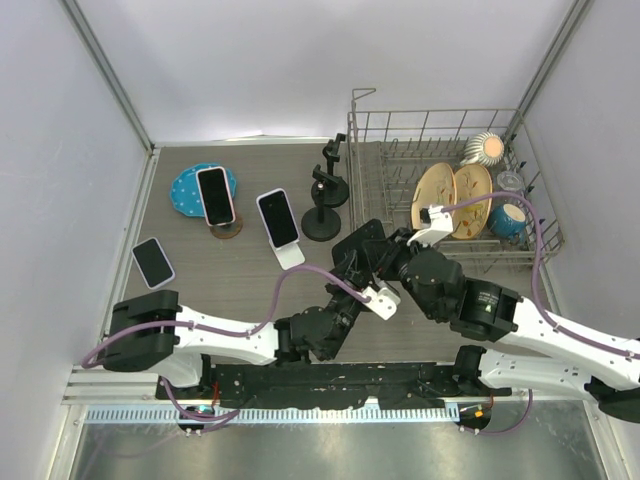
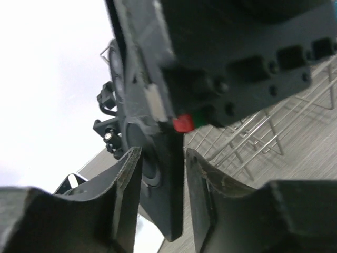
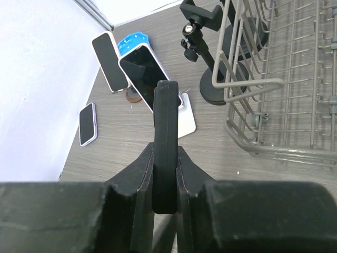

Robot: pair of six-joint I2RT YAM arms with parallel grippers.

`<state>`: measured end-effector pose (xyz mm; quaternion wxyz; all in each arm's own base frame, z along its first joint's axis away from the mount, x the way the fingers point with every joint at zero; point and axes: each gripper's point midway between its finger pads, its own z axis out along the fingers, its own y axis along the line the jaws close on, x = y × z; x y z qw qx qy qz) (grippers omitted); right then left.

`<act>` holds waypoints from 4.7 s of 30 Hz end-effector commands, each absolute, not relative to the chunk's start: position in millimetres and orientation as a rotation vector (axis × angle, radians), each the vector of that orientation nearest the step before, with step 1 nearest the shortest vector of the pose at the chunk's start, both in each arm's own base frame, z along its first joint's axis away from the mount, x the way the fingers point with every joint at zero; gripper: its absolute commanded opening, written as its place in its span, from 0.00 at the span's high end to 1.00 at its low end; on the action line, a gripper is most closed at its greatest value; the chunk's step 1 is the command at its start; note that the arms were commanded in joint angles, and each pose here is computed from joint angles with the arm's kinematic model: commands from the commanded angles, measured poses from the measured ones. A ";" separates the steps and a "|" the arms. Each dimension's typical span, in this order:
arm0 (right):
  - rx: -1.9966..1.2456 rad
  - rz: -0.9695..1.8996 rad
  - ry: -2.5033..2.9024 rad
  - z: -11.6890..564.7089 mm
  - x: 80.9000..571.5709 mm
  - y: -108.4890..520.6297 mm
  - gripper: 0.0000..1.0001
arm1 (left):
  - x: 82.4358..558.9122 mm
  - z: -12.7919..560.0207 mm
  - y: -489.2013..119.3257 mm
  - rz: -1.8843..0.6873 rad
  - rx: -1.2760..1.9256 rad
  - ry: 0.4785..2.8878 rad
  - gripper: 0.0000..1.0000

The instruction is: Remove the phone from the phone stand

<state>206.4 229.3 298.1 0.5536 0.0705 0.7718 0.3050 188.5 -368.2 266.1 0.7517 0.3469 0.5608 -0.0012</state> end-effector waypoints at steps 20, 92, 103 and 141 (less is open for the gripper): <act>0.295 0.804 1.539 370.9 199.7 168.0 0.15 | 192.2 295.9 -338.6 -0.172 0.494 1.389 1.00; 0.114 0.408 1.460 320.0 200.9 103.5 0.00 | 368.9 77.2 123.2 -0.134 -0.878 2.347 0.26; 0.112 0.409 1.462 319.5 200.8 103.8 0.00 | 369.3 84.2 113.5 -0.169 -0.875 2.340 0.12; 0.103 0.409 1.466 319.5 200.8 105.6 0.00 | 395.3 53.9 121.6 -0.137 -0.885 2.392 0.00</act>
